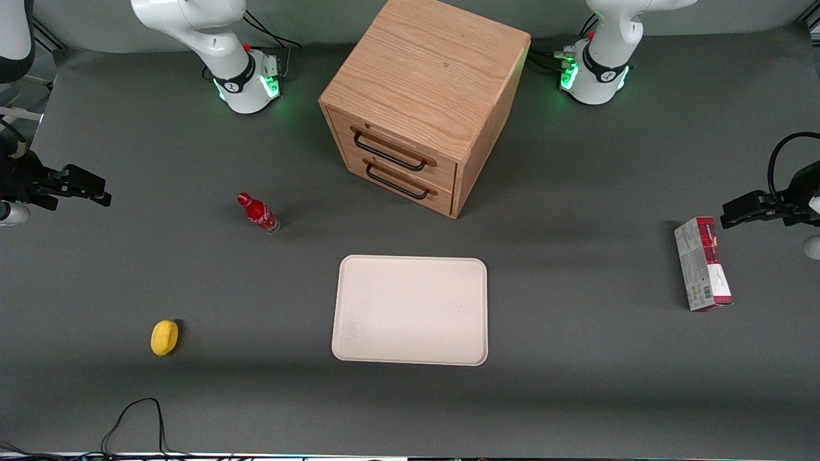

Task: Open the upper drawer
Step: 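Move the right gripper toward the upper drawer's black handle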

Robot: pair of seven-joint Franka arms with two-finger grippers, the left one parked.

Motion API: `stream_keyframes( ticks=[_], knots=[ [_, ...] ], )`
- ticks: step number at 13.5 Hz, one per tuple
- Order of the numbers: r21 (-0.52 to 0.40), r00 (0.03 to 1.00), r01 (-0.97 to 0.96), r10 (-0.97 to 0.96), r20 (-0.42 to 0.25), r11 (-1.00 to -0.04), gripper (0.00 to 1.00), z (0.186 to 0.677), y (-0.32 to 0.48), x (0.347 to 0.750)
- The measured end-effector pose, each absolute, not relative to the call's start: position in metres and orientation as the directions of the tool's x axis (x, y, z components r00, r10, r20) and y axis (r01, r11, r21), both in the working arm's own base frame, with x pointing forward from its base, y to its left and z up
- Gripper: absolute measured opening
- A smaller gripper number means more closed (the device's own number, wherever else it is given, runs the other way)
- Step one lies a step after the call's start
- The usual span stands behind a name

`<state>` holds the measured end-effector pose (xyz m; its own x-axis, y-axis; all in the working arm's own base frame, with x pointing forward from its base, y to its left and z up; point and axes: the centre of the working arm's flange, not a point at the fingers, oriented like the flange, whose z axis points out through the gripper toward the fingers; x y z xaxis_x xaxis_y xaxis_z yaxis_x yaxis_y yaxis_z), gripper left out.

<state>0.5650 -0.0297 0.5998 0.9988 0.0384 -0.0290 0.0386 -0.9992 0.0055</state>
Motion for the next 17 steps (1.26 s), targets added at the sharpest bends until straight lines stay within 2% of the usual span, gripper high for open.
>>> stream_keyframes(
  ticks=[9, 13, 17],
  knots=[
    [0.004, 0.997, 0.074, 0.074, -0.033, -0.997, 1.0, 0.598, -0.009, 0.567],
    [0.002, 0.963, 0.266, 0.265, -0.049, -0.964, 1.0, 0.587, 0.104, 0.566],
    [0.004, 0.885, 0.463, 0.462, -0.061, -0.887, 1.0, 0.571, 0.236, 0.552]
  ],
)
